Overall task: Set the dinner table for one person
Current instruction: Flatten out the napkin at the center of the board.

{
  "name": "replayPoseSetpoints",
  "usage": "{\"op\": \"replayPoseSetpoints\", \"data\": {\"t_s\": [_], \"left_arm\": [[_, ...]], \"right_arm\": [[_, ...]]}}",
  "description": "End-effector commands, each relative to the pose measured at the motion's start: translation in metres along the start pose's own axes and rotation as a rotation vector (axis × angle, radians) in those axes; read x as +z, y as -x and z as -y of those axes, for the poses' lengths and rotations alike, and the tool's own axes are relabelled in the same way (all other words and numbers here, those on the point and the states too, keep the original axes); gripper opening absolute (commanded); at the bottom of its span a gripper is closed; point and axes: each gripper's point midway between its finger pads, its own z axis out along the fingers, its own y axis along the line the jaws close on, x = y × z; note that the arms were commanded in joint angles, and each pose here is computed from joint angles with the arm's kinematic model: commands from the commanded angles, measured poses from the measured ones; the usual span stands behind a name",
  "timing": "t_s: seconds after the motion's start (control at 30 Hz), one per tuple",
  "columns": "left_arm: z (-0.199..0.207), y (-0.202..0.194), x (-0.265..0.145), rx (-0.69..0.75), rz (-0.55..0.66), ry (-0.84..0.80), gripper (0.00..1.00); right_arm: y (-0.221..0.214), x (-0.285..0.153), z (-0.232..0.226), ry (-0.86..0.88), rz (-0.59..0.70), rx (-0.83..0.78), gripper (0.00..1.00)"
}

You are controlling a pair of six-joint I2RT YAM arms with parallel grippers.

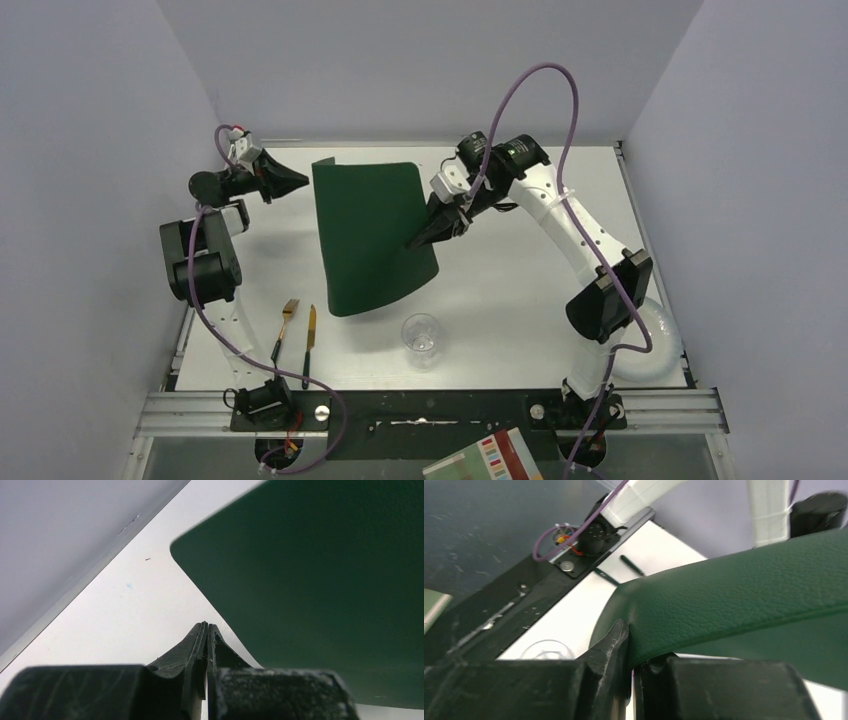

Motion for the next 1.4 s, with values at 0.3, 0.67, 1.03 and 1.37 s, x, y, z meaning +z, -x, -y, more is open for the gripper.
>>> {"op": "replayPoseSetpoints", "data": {"t_s": [0.3, 0.67, 1.03, 1.37], "left_arm": [[0.019, 0.019, -0.003, 0.286, -0.035, -0.028, 0.00], [0.016, 0.014, 0.002, 0.263, -0.036, -0.041, 0.00], [0.016, 0.000, 0.000, 0.226, -0.049, -0.049, 0.00], [0.015, -0.002, 0.005, 0.206, -0.044, -0.055, 0.00]], "right_arm": [[-0.078, -0.123, -0.052, -0.426, 0.105, 0.317, 0.00], [-0.138, -0.172, -0.063, -0.586, 0.089, 0.376, 0.00], [-0.182, -0.206, -0.069, -0.679, 0.079, 0.399, 0.00], [-0.215, -0.228, -0.068, -0.723, 0.110, 0.497, 0.00]]}}
